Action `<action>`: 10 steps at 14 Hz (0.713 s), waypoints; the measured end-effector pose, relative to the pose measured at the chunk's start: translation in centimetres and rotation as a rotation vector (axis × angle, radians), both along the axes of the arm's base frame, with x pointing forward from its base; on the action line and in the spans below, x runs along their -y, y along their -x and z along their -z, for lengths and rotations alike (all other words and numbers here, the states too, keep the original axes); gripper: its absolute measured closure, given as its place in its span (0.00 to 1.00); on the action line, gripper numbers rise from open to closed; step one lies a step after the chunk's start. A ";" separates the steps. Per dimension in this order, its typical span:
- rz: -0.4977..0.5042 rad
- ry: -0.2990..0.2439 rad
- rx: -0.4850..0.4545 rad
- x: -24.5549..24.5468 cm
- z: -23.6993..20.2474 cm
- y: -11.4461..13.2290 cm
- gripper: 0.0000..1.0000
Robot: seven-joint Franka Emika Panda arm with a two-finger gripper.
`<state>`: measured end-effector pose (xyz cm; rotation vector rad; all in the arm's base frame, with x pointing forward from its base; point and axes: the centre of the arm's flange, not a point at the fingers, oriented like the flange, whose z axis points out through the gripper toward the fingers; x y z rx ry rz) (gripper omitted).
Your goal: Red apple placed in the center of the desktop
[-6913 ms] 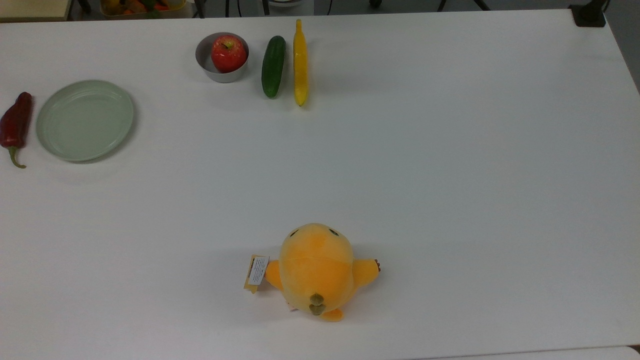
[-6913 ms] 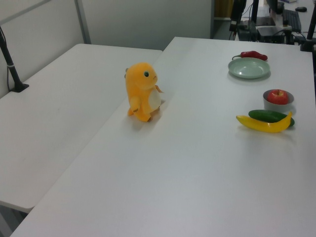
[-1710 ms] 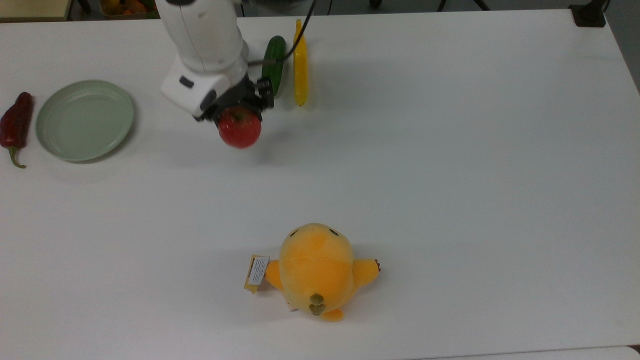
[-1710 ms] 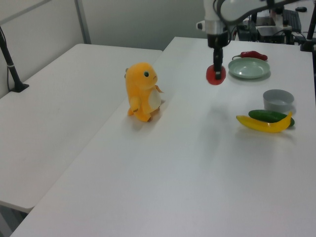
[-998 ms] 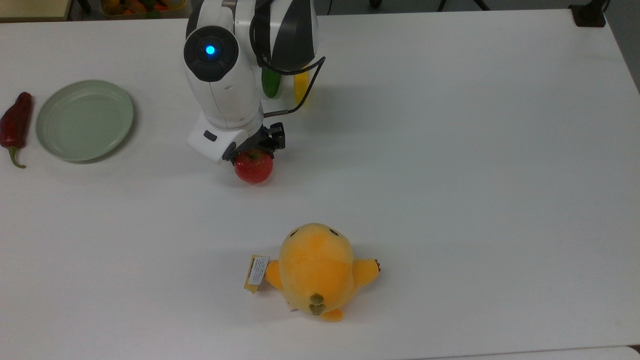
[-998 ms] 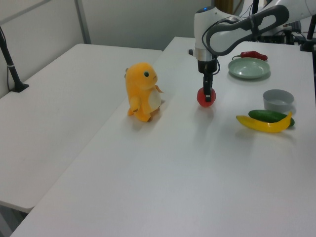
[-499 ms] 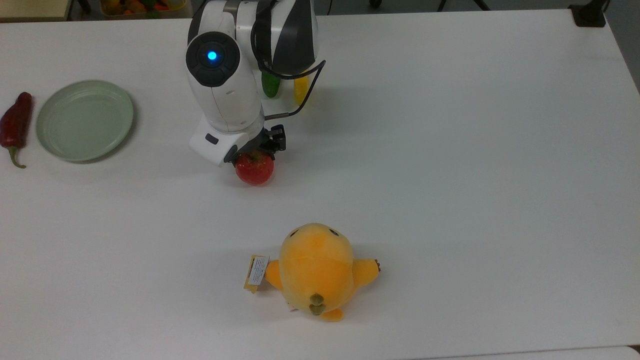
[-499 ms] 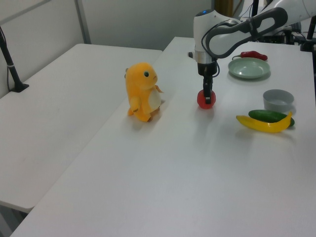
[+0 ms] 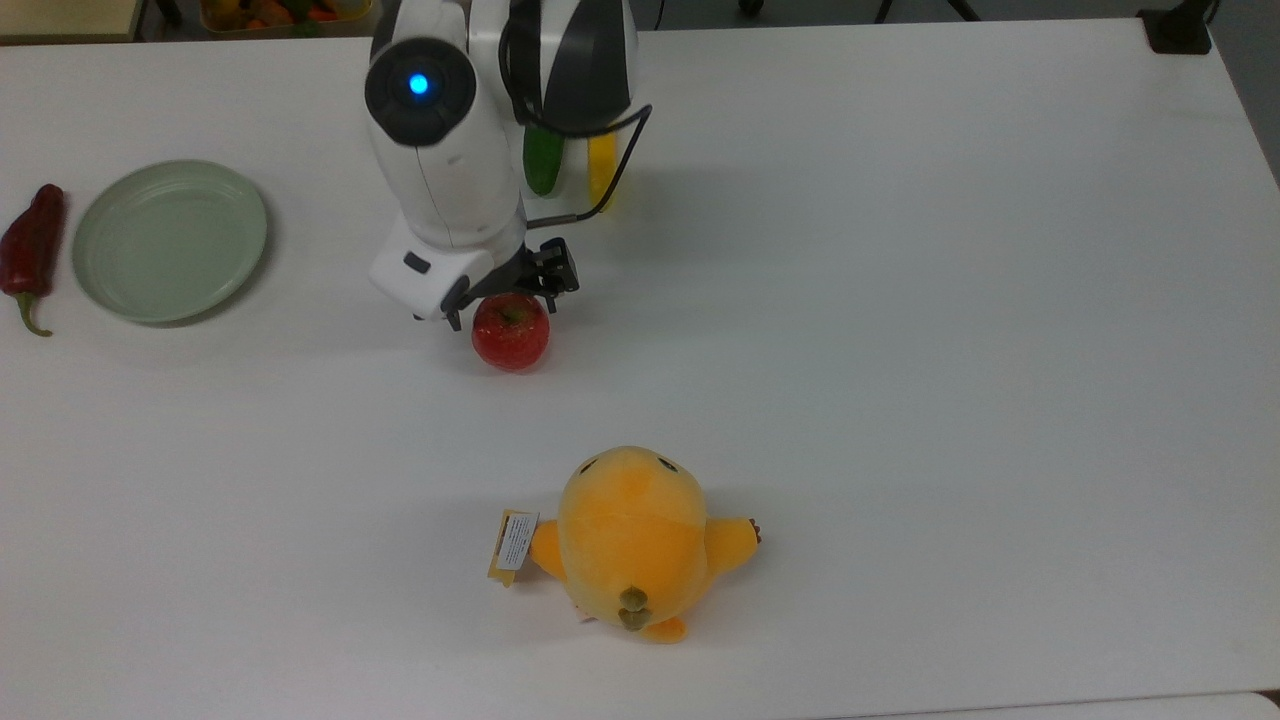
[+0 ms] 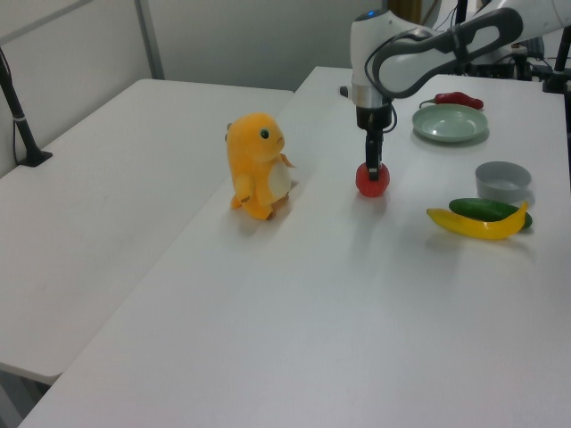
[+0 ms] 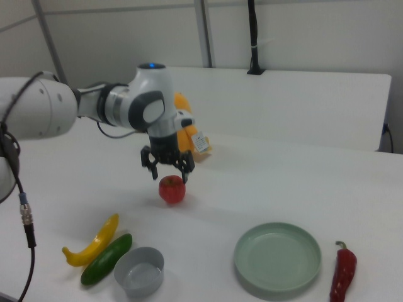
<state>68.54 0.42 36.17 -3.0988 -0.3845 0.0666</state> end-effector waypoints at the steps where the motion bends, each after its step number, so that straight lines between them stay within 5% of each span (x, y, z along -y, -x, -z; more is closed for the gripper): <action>1: 0.027 0.000 0.032 0.0 -2.1 0.0 0.00; 3: 0.110 -0.005 0.136 -0.1 -10.9 1.4 0.00; 5: 0.182 -0.010 0.150 -0.1 -19.4 5.4 0.00; 10: 0.287 -0.011 0.117 -0.7 -29.3 13.7 0.00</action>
